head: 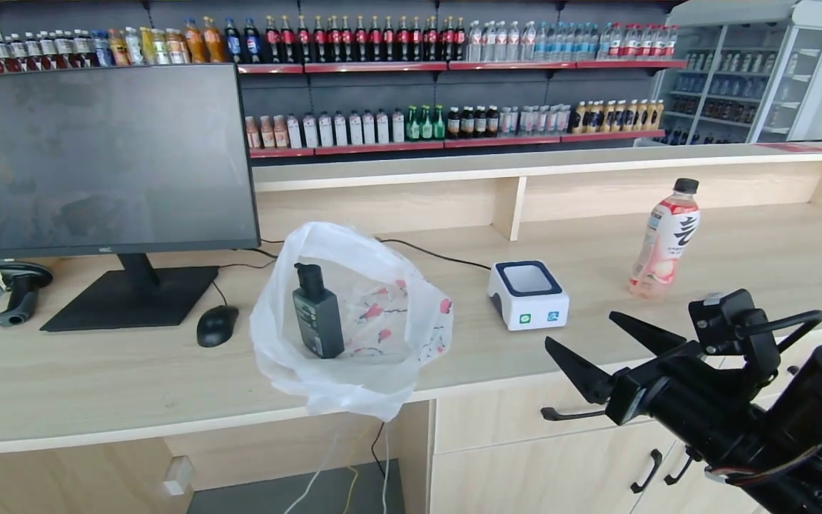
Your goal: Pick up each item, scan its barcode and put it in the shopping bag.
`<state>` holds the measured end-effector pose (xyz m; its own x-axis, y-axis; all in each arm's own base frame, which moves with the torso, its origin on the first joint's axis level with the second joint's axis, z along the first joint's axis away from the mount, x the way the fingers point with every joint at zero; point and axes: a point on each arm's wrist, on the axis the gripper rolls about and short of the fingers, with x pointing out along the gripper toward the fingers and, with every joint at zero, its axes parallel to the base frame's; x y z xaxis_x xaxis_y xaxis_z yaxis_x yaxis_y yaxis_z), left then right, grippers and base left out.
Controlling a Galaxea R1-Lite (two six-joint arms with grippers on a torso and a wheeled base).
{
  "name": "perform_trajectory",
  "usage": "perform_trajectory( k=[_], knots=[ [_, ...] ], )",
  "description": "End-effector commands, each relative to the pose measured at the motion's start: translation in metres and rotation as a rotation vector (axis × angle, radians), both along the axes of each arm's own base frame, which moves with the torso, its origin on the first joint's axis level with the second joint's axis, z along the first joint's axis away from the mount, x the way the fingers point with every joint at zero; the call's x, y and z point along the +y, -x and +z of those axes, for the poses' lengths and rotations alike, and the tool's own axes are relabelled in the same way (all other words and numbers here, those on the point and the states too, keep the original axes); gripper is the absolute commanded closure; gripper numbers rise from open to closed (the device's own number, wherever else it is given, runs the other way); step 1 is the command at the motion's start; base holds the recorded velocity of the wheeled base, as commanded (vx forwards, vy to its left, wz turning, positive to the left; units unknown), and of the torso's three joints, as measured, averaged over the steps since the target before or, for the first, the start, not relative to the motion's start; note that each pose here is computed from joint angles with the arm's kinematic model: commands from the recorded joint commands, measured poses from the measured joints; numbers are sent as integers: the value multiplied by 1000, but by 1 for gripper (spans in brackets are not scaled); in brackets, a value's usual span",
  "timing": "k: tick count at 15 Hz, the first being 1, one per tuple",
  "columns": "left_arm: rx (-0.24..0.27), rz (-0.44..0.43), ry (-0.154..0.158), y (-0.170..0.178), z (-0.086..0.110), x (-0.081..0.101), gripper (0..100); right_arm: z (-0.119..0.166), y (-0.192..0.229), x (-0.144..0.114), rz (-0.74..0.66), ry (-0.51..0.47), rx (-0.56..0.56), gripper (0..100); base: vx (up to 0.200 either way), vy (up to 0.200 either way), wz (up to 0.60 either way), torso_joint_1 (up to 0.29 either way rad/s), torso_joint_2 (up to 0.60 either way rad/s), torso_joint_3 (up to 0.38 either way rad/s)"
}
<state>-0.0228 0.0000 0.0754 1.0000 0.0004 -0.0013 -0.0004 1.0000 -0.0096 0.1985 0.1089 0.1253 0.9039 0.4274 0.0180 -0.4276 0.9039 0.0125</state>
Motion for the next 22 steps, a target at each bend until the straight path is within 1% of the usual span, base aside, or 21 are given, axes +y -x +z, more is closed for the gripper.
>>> perform_trajectory(
  k=[1,7,10,22],
  knots=[
    [0,0,1,0,0,0,0,1,0,0,2,-3,-3,0,0,-200,0,-2,-2,7],
    [0,1,1,0,0,0,0,2,-1,1,0,-6,-11,0,0,-200,0,2,6,2],
    [0,0,1,0,0,0,0,1,0,0,2,-1,-7,0,0,-200,600,1,-1,1],
    [0,0,0,0,0,0,0,-2,-4,3,1,10,0,0,0,-200,0,3,2,3]
  ],
)
